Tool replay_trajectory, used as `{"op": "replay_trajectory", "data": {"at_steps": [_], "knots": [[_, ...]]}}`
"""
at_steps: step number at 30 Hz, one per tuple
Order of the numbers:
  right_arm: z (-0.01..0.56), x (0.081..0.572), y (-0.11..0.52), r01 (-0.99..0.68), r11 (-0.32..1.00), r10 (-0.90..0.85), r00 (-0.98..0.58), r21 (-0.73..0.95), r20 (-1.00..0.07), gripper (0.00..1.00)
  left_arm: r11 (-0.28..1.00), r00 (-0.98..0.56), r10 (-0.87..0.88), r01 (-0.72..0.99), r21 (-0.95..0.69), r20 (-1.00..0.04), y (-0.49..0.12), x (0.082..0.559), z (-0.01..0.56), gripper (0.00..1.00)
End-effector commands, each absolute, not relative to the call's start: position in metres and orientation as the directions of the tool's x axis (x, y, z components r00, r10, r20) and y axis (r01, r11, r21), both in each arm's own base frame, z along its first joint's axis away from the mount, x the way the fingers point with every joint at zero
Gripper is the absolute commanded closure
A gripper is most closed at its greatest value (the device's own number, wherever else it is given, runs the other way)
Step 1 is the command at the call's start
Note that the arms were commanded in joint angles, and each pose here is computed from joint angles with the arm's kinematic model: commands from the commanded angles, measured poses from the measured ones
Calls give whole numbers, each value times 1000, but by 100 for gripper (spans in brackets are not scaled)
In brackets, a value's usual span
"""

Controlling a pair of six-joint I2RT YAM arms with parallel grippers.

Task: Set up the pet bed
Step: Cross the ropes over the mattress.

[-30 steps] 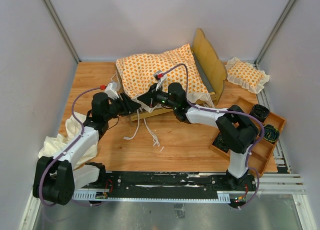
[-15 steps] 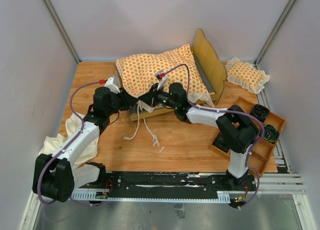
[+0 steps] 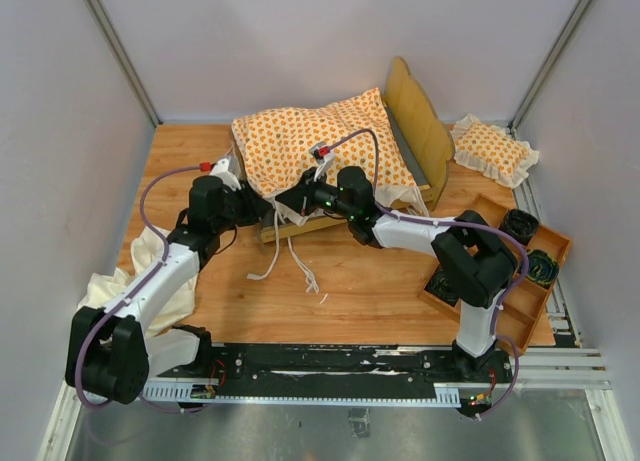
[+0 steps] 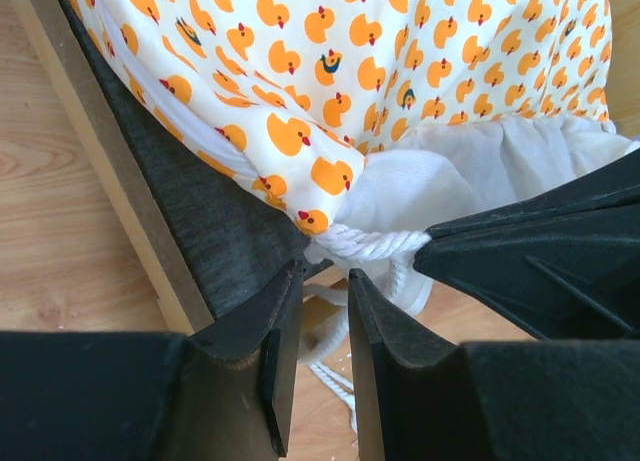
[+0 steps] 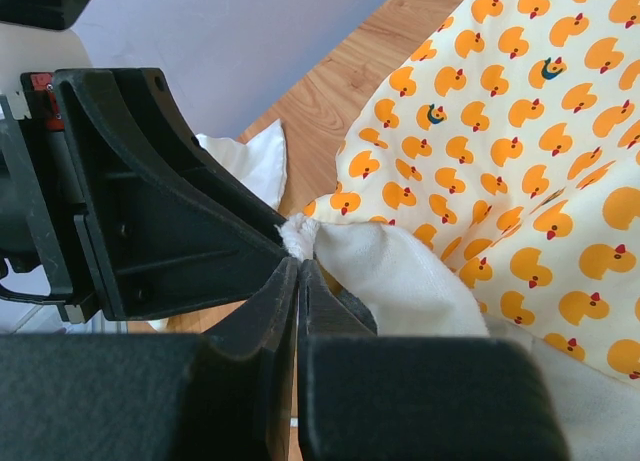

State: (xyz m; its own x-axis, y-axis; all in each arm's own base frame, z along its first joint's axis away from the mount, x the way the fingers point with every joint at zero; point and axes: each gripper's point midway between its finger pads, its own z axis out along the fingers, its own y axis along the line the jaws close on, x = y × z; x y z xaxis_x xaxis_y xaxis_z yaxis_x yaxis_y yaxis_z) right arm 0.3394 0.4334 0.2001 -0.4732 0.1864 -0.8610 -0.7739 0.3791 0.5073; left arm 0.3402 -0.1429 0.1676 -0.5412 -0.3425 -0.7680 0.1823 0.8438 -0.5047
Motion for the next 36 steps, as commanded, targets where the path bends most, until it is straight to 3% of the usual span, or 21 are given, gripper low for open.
{"op": "replay_trajectory", "data": {"at_steps": [1,6,23,27,33,36], "knots": [[224,342,432,-790,371,220,-436,488,-873,100,830,-527,-330,233,-507,-783,-148,332,186,69],[223,343,433,-781,370,228,-448,503,-864,100,760,-513,-365,318,-567,-777,-164,316,204,62],[231,342,434,-776,348,255,-461,526,-850,100,798,-538,-351,256,-545,-767,-166,335,177,62],[229,340,434,-776,343,252,-467,530,-847,100,821,-529,-341,235,-521,-777,-161,340,173,69],[213,340,427,-778,381,206,-455,499,-867,100,849,-517,-305,233,-474,-800,-154,339,167,97],[204,349,417,-786,436,150,-416,437,-897,100,855,-521,-295,230,-465,-801,-151,335,164,100]]}}
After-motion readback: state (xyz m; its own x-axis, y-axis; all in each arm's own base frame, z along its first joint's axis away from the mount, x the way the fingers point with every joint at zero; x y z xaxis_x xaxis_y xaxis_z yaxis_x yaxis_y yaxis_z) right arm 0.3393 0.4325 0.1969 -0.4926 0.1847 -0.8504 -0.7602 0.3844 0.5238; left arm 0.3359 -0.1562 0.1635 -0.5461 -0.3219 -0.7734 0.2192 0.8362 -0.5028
